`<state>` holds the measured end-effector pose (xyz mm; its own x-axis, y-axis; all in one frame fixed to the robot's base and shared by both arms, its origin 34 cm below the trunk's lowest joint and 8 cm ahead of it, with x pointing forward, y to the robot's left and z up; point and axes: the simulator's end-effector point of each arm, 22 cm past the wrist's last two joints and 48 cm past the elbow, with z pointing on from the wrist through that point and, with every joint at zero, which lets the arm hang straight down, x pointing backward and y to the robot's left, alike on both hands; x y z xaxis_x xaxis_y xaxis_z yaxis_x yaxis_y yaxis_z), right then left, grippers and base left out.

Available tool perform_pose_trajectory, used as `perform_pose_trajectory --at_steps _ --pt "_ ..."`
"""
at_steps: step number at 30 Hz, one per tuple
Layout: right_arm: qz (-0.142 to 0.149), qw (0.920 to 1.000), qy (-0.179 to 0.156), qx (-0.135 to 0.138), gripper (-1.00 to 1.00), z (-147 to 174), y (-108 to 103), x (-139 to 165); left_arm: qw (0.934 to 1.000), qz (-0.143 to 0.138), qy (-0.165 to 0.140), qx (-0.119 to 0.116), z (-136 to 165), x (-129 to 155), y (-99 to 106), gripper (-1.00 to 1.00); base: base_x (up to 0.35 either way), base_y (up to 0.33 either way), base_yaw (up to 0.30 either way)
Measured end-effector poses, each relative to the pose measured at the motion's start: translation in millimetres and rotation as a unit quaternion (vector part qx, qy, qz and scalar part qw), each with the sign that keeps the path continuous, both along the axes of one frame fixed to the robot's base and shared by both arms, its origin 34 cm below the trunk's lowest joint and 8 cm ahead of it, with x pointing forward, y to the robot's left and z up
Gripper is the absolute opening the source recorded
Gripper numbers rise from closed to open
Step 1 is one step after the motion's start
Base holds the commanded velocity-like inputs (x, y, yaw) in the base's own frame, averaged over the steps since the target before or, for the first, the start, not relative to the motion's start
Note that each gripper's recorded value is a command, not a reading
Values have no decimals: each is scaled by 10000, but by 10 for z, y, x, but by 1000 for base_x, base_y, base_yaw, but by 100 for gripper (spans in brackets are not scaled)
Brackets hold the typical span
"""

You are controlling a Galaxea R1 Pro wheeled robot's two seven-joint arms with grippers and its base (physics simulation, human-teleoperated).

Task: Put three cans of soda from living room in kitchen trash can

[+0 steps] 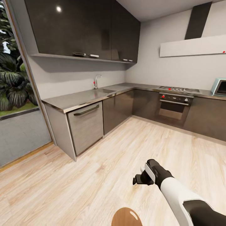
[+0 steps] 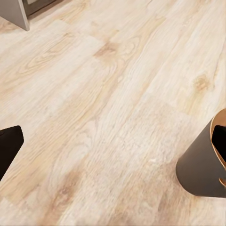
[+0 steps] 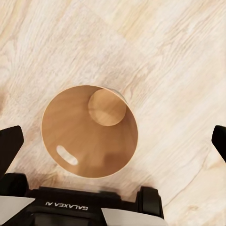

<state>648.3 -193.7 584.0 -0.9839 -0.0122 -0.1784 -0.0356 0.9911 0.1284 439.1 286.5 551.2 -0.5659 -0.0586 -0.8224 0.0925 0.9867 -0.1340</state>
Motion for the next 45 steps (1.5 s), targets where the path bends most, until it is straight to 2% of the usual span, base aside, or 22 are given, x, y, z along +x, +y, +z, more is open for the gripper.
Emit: perform_pose_trajectory --at_steps 11,21,45 --pt "12 10000 -16 2 100 -212 10 -24 10000 0 -1 0 -217 -30 0 100 0 0 0" --pt "143 9996 -202 -110 100 -455 8 10 10000 0 34 0 -442 -75 0 100 0 0 0" --pt "154 9998 -32 -127 100 -1155 -2 -140 9998 0 219 0 -1056 -237 0 100 0 0 0"
